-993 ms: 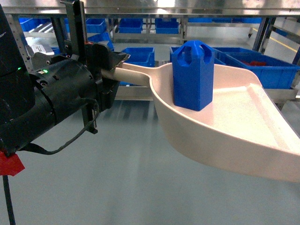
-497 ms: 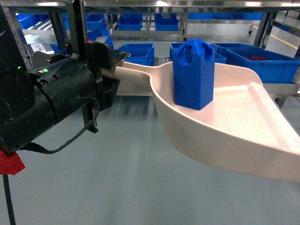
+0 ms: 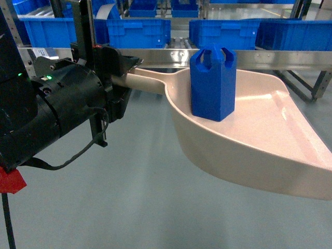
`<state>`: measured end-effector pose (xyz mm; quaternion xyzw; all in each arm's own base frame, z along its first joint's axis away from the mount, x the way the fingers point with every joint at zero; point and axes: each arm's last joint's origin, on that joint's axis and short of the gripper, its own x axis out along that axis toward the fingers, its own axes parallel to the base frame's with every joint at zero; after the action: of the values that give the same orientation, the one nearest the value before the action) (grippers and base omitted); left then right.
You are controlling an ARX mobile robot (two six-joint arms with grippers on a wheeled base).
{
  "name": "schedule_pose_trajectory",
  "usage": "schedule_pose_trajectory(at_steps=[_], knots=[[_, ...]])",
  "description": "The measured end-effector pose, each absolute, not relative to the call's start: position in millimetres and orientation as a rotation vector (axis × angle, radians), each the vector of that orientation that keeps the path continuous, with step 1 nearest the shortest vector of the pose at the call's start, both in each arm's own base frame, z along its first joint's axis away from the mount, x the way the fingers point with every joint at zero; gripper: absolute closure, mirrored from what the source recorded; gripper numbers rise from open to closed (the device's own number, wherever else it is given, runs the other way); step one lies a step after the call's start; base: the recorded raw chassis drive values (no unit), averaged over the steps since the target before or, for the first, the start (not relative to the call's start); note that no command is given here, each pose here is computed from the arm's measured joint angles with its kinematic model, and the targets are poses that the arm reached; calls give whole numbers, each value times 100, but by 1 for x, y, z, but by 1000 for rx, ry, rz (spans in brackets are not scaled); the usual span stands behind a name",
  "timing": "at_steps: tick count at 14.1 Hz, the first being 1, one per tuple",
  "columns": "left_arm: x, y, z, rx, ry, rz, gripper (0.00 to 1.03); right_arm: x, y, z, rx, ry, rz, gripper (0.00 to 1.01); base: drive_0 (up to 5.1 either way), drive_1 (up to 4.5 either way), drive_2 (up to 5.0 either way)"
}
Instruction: Place part in tray to right shelf
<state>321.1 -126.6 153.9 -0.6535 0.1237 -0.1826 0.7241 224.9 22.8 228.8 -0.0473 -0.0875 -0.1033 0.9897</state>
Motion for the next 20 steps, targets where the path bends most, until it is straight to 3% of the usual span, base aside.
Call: schedule_pose_trajectory(at_steps=[20], knots=[[321, -126, 153, -1442, 277, -399, 90, 225, 23, 229, -95, -176, -206, 3, -172, -172, -172]])
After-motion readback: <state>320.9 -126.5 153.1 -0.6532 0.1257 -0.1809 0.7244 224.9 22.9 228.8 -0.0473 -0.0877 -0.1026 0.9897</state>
